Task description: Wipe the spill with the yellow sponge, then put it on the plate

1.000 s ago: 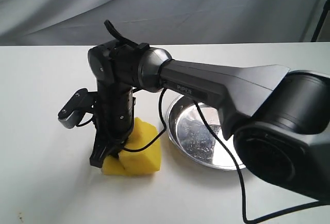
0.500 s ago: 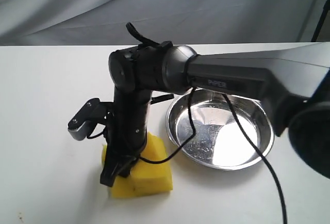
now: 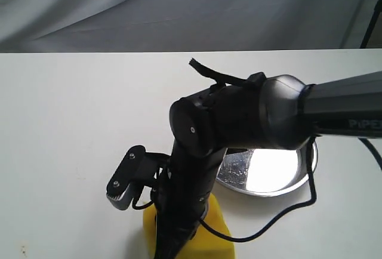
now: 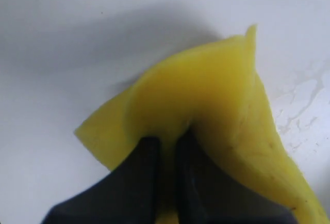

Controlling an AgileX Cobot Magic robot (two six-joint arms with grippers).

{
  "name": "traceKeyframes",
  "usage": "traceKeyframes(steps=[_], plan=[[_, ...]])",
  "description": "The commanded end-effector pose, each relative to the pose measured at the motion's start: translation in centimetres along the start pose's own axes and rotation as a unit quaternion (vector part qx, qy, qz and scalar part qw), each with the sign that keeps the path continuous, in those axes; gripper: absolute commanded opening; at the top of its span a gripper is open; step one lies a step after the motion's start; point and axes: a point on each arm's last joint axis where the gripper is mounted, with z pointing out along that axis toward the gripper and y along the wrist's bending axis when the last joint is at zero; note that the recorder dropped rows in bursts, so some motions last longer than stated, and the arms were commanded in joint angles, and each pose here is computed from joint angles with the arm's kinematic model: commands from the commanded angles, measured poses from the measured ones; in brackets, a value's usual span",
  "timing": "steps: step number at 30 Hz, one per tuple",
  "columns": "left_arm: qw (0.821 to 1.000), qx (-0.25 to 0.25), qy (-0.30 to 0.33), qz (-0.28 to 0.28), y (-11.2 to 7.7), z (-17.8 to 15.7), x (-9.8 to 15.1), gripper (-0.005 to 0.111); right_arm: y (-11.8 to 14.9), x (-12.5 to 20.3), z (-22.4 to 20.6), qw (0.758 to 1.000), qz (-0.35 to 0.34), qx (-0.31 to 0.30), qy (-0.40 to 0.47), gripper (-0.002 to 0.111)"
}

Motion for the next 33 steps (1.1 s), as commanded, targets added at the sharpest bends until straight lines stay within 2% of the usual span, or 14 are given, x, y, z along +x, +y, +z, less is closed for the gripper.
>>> traceKeyframes(steps=[1, 7, 10, 12, 15, 16, 18, 19, 22, 26, 28, 29, 31, 33], plan=[[1.0, 0.002, -0.003, -0.002, 0.0, 0.0, 0.0, 0.0, -0.8, -0.9, 1.0, 0.997, -0.03, 0.043, -0.058, 0.0], [1.0, 0.002, -0.003, -0.002, 0.0, 0.0, 0.0, 0.0, -3.8, -4.5, 1.9, 0.993, -0.053, 0.076, -0.074, 0.0], [1.0, 0.002, -0.003, -0.002, 0.0, 0.0, 0.0, 0.0, -7.0, -7.7, 2.0, 0.988, -0.049, 0.1, -0.107, 0.0], [1.0, 0.002, -0.003, -0.002, 0.0, 0.0, 0.0, 0.0, -10.7, -9.5, 1.5, 0.986, -0.031, 0.111, -0.121, 0.0], [1.0, 0.002, -0.003, -0.002, 0.0, 0.0, 0.0, 0.0, -14.2, -9.9, 1.2, 0.987, -0.014, 0.113, -0.117, 0.0], [1.0, 0.002, -0.003, -0.002, 0.0, 0.0, 0.0, 0.0, -14.3, -9.7, 1.1, 0.988, -0.01, 0.105, -0.111, 0.0], [1.0, 0.002, -0.003, -0.002, 0.0, 0.0, 0.0, 0.0, -13.6, -8.4, 1.5, 0.998, 0.004, 0.047, -0.051, 0.0], [1.0, 0.002, -0.003, -0.002, 0.0, 0.0, 0.0, 0.0, -12.4, -7.4, 1.6, 1.0, 0.01, -0.003, 0.012, 0.0], [1.0, 0.002, -0.003, -0.002, 0.0, 0.0, 0.0, 0.0, -9.8, -7.7, 3.2, 0.999, 0.004, -0.034, 0.037, 0.0], [1.0, 0.002, -0.003, -0.002, 0.0, 0.0, 0.0, 0.0, -2.8, -9.2, 6.1, 0.993, -0.064, -0.069, 0.074, 0.0], [1.0, 0.002, -0.003, -0.002, 0.0, 0.0, 0.0, 0.0, 0.3, -10.2, 6.5, 0.99, -0.098, -0.071, 0.077, 0.0], [1.0, 0.002, -0.003, -0.002, 0.0, 0.0, 0.0, 0.0, 0.9, -10.4, 6.5, 0.989, -0.108, -0.068, 0.077, 0.0], [1.0, 0.002, -0.003, -0.002, 0.0, 0.0, 0.0, 0.0, 1.5, -11.0, 6.4, 0.989, -0.125, -0.05, 0.068, 0.0], [1.0, 0.002, -0.003, -0.002, 0.0, 0.0, 0.0, 0.0, 0.9, -11.6, 6.3, 0.989, -0.141, -0.01, 0.051, 0.0]])
